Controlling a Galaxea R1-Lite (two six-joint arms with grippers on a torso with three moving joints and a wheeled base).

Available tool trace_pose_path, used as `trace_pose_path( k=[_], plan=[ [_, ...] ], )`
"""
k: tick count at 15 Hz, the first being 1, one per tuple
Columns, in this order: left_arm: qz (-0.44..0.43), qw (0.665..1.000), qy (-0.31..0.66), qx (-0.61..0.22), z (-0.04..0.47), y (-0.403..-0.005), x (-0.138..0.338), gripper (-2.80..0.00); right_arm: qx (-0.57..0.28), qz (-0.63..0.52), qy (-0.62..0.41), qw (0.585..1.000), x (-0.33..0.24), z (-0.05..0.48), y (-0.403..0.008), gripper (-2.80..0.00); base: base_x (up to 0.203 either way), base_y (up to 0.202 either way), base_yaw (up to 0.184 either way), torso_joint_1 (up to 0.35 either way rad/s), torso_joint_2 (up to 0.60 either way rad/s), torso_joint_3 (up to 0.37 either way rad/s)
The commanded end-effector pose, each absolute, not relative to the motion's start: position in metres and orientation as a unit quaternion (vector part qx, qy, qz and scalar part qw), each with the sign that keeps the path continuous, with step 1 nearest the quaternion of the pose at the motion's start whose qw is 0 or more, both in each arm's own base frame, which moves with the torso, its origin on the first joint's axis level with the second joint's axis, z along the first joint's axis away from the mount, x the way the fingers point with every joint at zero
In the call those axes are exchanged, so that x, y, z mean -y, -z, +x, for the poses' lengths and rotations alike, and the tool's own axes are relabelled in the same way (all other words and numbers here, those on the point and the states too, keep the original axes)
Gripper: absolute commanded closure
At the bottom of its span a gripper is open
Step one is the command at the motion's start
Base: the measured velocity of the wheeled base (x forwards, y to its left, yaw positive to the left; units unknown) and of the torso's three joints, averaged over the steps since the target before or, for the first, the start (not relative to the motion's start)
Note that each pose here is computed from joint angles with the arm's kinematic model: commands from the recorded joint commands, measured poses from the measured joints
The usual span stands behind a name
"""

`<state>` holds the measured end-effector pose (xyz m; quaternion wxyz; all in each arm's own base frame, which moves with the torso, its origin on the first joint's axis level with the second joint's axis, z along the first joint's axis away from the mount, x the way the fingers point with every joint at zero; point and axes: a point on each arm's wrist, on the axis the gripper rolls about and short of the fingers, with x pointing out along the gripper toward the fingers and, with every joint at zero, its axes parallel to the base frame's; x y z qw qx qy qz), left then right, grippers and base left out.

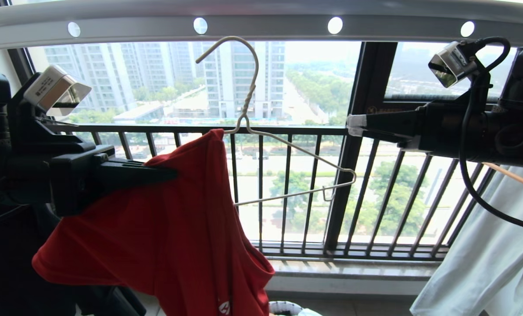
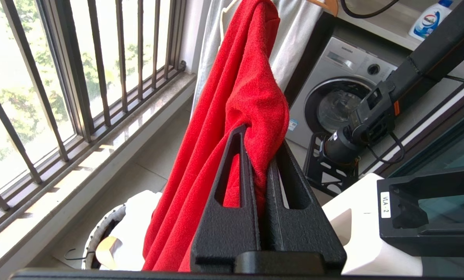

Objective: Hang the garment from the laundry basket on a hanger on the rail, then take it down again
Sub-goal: Hang the clothes on the clothes rack

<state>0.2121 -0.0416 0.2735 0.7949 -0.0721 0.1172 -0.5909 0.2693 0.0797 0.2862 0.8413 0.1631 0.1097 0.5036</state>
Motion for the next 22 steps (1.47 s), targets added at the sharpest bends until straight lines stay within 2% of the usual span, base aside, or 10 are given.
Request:
trace_pose_path(
  k=[1, 3, 4, 10, 18, 19, 22],
  plan=[
    [-0.073, 0.801, 0.583, -0.113, 0.209, -0.274, 0.035, 0.0, -0.114, 0.167, -0.492, 0.847, -0.07, 0.252, -0.282, -2.8, 0.0, 0.0, 0.0, 0.0, 0.0, 0.0],
    [-0.074, 0.801, 0.583, -0.115, 0.209, -0.272, 0.035, 0.0, -0.135, 0.175, -0.479, 0.849, -0.069, 0.249, -0.268, -2.8, 0.0, 0.0, 0.0, 0.0, 0.0, 0.0],
    [-0.074, 0.802, 0.581, -0.114, 0.208, -0.272, 0.034, 0.0, -0.153, 0.18, -0.475, 0.848, -0.07, 0.248, -0.257, 0.0, 0.0, 0.0, 0.0, 0.0, 0.0, 0.0],
    [-0.071, 0.809, 0.573, -0.108, 0.208, -0.275, 0.03, 0.0, -0.274, 0.191, -0.402, 0.853, -0.096, 0.242, -0.202, 0.0, 0.0, 0.0, 0.0, 0.0, 0.0, 0.0],
    [-0.066, 0.814, 0.569, -0.1, 0.207, -0.28, 0.028, 0.0, -0.359, 0.173, -0.424, 0.813, -0.145, 0.222, -0.166, 0.0, 0.0, 0.0, 0.0, 0.0, 0.0, 0.0],
    [-0.066, 0.814, 0.569, -0.099, 0.207, -0.28, 0.028, 0.0, -0.367, 0.171, -0.418, 0.813, -0.155, 0.222, -0.161, -2.8, 0.0, 0.0, 0.0, 0.0, 0.0, 0.0],
    [-0.065, 0.815, 0.568, -0.096, 0.205, -0.281, 0.027, 0.0, -0.363, 0.196, -0.406, 0.815, -0.173, 0.225, -0.157, -2.8, 0.0, 0.0, 0.0, 0.0, 0.0, 0.0]
  ],
)
